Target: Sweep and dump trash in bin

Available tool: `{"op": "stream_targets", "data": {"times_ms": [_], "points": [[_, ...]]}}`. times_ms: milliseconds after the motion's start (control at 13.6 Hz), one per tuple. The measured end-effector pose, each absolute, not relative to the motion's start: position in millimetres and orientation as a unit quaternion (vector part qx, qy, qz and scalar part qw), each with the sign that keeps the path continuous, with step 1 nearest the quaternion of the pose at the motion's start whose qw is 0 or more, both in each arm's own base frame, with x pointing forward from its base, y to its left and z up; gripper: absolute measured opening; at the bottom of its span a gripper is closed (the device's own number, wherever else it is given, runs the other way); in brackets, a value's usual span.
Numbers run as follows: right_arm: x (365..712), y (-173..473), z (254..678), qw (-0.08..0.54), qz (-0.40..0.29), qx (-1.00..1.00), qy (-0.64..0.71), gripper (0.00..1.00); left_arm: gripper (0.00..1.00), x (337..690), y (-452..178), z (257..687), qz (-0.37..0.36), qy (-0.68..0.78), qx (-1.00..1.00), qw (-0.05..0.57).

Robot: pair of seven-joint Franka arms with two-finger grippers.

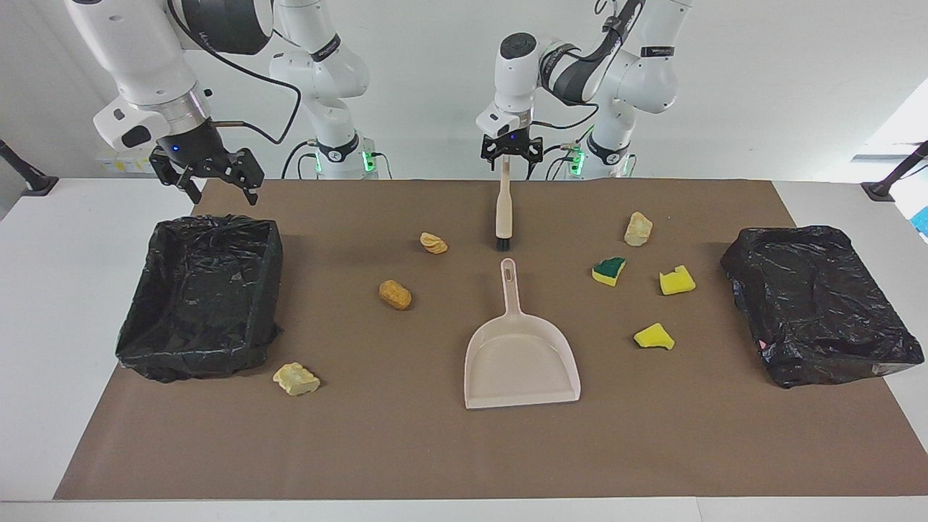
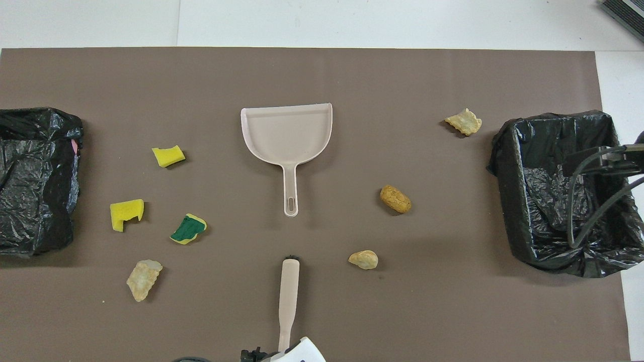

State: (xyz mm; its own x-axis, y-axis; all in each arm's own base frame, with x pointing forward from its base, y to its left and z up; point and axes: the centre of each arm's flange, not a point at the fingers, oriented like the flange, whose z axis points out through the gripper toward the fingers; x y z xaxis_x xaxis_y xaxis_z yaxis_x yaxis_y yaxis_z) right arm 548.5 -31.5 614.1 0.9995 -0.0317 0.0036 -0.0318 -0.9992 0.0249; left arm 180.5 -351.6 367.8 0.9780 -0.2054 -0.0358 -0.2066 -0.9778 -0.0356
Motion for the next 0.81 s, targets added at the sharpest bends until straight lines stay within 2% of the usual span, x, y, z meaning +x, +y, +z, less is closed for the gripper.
{"op": "stream_targets", "data": {"times_ms": [221,294,368,441,588,809], "points": [[548,-31,609,0.012,-0.004,1.0,-0.015,1.0,1.0,162,-364,349,0.015,0.093,-0.995,0.017],[548,-31,604,0.012,-0.007,1.0,-0.015,1.0,0.95,162,-365,344,0.017,0.092,-0.995,0.02],[549,-31,600,0.012,-0.007,1.0,-0.015,1.0,0.95,163,-365,341,0.02,0.09,-0.996,0.022],[549,-30,597,0.012,-0.006,1.0,-0.014,1.0,0.87,164,-364,340,0.021,0.088,-0.996,0.023],[553,-23,597,0.013,0.008,1.0,-0.008,1.0,0.56,166,-363,338,0.024,0.086,-0.996,0.026],[558,-1,599,0.013,0.028,0.999,0.01,1.0,0.26,168,-357,337,0.04,0.078,-0.995,0.045]]}}
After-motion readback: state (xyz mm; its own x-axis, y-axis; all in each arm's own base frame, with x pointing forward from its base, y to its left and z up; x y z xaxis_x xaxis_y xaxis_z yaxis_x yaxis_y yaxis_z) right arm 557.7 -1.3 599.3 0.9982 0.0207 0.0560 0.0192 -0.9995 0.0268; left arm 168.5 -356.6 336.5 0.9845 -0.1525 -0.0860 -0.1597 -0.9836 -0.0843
